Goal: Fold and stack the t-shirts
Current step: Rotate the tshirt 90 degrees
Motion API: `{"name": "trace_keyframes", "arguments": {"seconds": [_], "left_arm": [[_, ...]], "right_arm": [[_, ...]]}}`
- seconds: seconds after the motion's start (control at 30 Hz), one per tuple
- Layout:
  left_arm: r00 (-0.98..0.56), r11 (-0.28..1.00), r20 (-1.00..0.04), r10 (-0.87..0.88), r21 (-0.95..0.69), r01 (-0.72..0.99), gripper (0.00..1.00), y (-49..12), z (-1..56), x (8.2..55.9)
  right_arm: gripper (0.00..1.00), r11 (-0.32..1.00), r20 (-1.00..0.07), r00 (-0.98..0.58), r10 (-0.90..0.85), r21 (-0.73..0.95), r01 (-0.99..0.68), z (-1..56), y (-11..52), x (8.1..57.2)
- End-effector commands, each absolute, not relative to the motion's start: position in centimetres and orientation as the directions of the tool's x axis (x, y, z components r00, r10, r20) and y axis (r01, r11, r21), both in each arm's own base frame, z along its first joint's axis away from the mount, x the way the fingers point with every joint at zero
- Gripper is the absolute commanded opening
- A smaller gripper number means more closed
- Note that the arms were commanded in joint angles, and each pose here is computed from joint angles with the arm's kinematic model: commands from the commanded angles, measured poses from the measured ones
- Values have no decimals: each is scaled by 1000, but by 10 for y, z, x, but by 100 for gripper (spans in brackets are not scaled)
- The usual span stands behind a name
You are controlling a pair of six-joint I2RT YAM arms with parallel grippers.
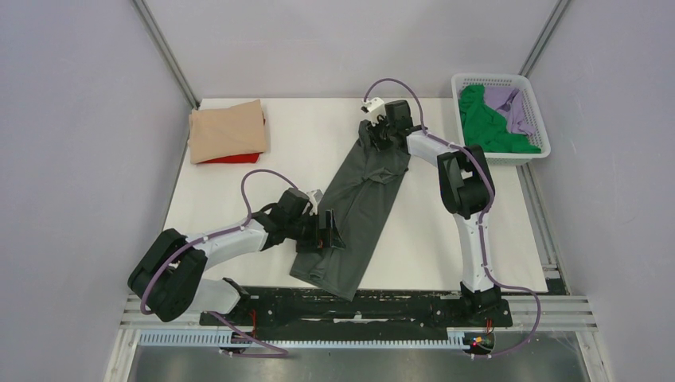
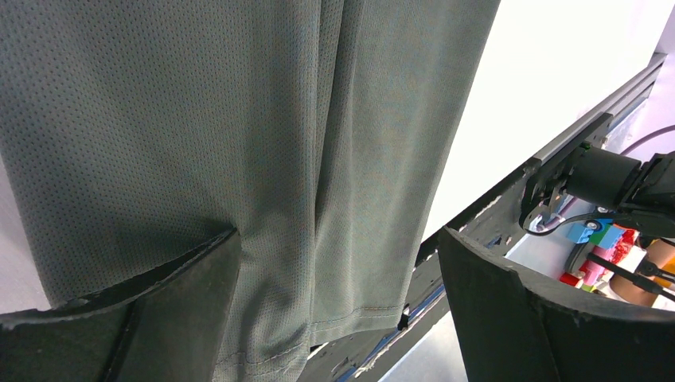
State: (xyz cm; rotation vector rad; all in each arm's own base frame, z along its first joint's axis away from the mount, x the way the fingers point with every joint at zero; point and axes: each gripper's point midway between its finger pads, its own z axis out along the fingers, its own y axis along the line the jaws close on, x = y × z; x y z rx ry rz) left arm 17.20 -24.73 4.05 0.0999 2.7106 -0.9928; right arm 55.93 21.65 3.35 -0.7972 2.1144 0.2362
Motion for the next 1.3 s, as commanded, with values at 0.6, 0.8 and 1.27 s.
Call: {"name": "trace_keyframes", "arguments": {"seconds": [0.6, 0.8, 1.27], "left_arm": [[-979, 839, -203, -11, -535, 102, 100, -219, 20, 151], [-975, 838, -222, -32, -538, 95, 100, -218, 24, 153], [-951, 790, -303, -61, -597, 139, 100, -228, 46, 162]], "right_arm": [[6, 786, -888, -280, -365, -132, -605, 80, 241, 605], [48, 820, -897, -289, -335, -126, -559, 87, 238, 615], [98, 718, -906, -421, -38, 268, -643, 167, 278, 479]]}}
